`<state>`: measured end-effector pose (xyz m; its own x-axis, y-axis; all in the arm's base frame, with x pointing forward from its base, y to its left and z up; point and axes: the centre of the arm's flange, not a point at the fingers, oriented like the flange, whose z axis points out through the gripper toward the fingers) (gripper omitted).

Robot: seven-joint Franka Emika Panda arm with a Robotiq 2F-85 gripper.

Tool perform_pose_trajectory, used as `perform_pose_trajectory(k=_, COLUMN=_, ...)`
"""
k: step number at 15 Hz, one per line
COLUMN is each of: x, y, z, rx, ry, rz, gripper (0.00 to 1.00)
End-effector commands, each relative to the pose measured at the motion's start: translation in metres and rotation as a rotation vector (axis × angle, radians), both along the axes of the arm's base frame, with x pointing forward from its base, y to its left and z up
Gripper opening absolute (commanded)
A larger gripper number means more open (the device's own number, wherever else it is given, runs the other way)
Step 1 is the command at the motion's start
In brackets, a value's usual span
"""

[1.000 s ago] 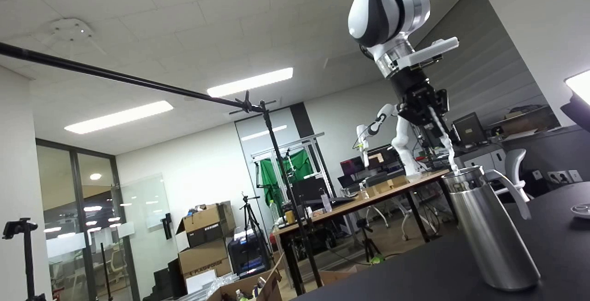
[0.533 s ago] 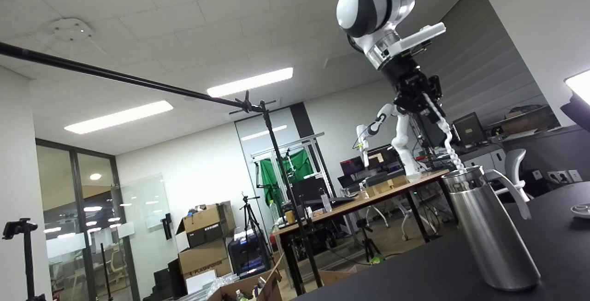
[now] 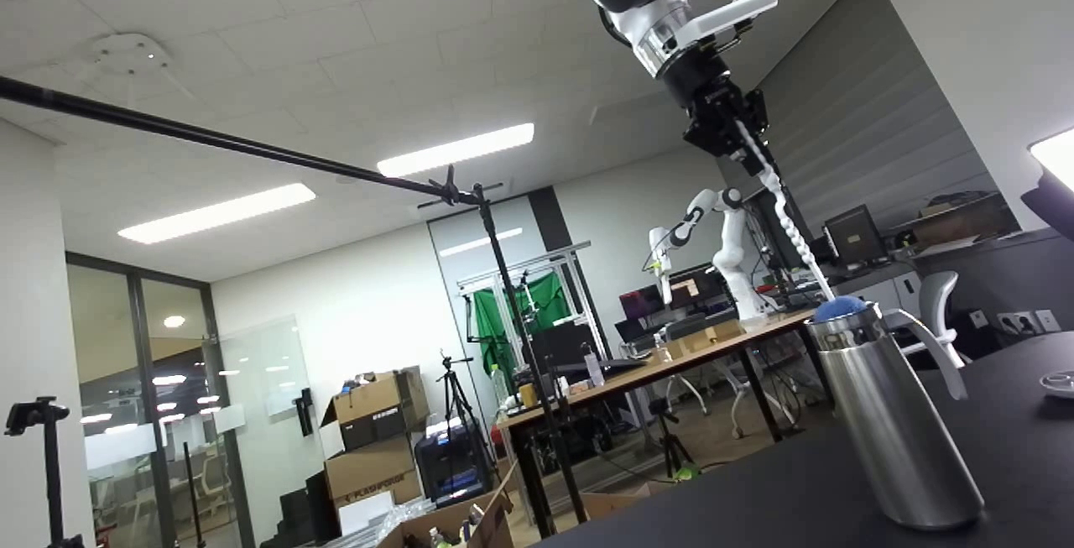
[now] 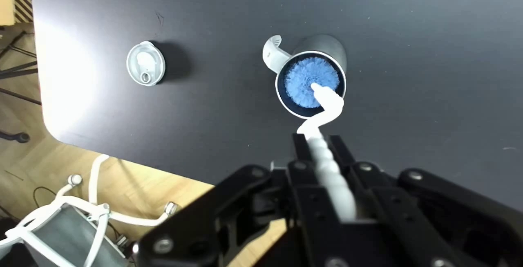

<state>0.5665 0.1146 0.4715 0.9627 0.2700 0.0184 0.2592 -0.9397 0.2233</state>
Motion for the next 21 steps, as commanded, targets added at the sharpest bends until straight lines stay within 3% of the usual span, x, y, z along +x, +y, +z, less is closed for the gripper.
perform_pose_trajectory(k=1, x=0.008, y=-0.013, z=-0.042, rx=0.052, ry=-0.004, rz=0.014, gripper=0.04)
perform_pose_trajectory(k=6, x=0.026, y=-0.026, z=-0.106, rx=0.096, ry=0.063, rz=-0.014, gripper=0.04)
perform_pose_trajectory(k=8, x=0.027, y=-0.025, z=-0.110, rx=0.060, ry=0.100, rz=-0.034, gripper=0.04)
perform_pose_trajectory(k=11, x=0.019, y=-0.014, z=-0.081, rx=-0.017, ry=0.117, rz=-0.020, gripper=0.04)
perform_pose_trajectory(k=16, x=0.000, y=0.012, z=-0.007, rx=-0.098, ry=0.068, rz=0.066, gripper=0.04)
perform_pose_trajectory(k=18, x=-0.002, y=0.016, z=-0.004, rx=-0.086, ry=0.036, rz=0.093, gripper=0.04)
perform_pose_trajectory(k=21, x=0.006, y=0.006, z=-0.032, rx=-0.019, ry=0.025, rz=0.101, gripper=0.04)
